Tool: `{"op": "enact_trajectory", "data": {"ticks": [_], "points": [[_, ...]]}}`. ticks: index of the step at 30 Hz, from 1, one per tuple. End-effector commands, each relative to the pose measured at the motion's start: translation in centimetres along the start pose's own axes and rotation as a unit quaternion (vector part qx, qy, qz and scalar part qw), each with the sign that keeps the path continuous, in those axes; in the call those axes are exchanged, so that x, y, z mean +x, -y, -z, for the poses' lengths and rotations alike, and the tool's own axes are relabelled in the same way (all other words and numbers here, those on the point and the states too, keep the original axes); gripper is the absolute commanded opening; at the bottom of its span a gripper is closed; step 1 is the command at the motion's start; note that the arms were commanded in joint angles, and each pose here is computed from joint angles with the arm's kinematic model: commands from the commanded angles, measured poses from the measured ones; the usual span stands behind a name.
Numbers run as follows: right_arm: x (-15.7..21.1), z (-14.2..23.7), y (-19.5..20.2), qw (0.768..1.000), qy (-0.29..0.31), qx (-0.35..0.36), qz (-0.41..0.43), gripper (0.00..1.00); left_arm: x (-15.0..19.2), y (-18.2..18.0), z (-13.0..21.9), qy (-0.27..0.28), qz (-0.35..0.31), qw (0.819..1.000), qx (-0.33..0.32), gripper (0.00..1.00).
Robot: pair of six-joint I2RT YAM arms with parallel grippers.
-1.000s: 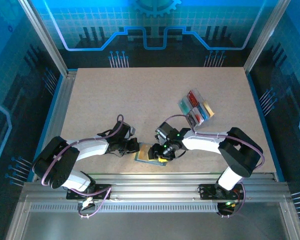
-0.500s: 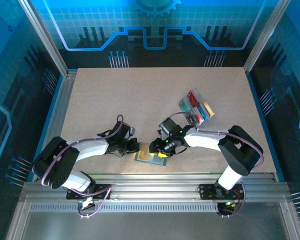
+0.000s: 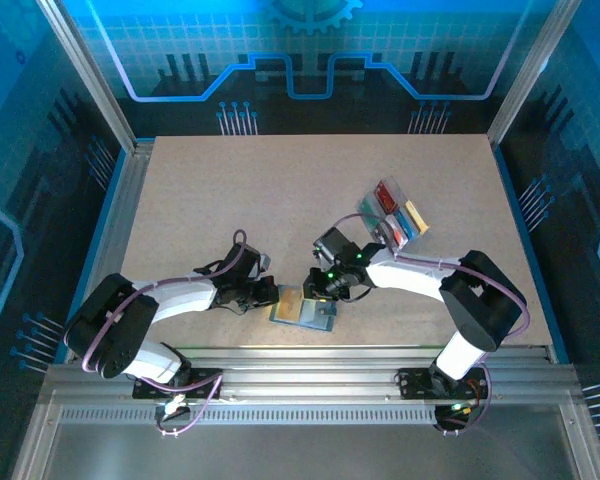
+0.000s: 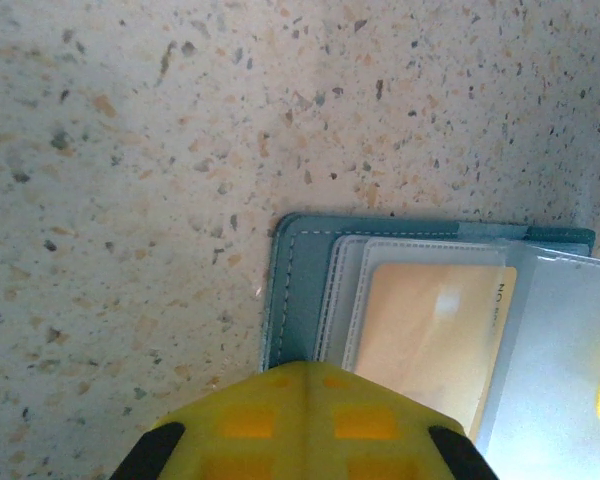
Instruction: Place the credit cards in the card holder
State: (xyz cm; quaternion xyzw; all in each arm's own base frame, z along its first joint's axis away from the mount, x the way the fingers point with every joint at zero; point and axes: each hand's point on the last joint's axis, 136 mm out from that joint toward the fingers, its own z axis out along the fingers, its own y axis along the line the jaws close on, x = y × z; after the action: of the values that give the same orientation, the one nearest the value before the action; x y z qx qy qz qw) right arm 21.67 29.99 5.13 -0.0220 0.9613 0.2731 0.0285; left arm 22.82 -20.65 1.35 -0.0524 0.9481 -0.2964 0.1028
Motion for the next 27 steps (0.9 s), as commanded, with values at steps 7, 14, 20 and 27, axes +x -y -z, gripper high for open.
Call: {"op": "enact_trajectory", "data": {"ticks": [7,14,20,27], "points": [[-1.4,1.8,2.0,0.993,0.019,0.106,0.044,0.00,2.9,-2.3,-0.3,-0.033,0.028,0.998,-0.037,0.00],[-2.2,1.5,-0.8,0.994,0.010,0.073,0.085,0.00,2.9,-1.6,-0.8,-0.029,0.039,0.998,-0.030,0.00],[-1.8,-1.0,-2.7,0.996,-0.019,0.029,0.088,0.00,2.8,-1.0,-1.1,-0.027,0.044,0.998,-0.021,0.00],[-1.5,-3.3,-4.2,0.995,-0.042,-0.022,0.085,0.01,2.5,-0.5,-0.4,-0.022,0.040,0.999,-0.019,0.01]]}}
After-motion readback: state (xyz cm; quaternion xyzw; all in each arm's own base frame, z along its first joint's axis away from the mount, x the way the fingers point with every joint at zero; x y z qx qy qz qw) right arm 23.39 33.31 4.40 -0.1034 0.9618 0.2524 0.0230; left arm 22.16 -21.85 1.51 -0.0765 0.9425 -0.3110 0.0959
